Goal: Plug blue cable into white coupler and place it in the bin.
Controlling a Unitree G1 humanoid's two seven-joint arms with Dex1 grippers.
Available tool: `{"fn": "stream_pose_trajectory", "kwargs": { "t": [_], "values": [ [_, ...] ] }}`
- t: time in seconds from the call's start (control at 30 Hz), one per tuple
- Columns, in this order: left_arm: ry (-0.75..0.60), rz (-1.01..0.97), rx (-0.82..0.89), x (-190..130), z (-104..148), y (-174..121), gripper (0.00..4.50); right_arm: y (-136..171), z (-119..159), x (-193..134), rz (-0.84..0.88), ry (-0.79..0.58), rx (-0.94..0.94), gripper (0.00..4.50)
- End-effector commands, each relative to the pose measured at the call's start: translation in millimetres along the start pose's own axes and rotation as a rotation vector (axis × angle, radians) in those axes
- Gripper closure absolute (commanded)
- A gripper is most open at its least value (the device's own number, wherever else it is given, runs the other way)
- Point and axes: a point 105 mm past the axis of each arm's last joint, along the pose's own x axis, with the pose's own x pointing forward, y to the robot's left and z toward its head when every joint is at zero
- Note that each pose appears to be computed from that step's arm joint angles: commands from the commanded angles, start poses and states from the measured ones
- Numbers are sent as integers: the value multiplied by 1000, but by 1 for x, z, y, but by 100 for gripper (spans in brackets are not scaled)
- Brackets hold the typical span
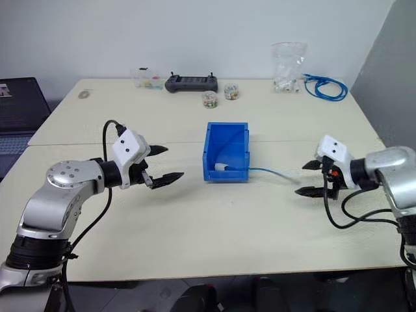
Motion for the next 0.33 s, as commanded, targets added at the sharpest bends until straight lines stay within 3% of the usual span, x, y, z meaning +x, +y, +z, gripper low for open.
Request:
{"fn": "stream_pose_trajectory", "kwargs": {
  "t": [0.03,0.33],
  "values": [
    [-29,54,-2,-14,10,7,0,18,49,-12,-5,-260,22,1],
    [-41,81,-49,-19,8,4,0,9,57,5,-69,-302,29,1]
  ]
}}
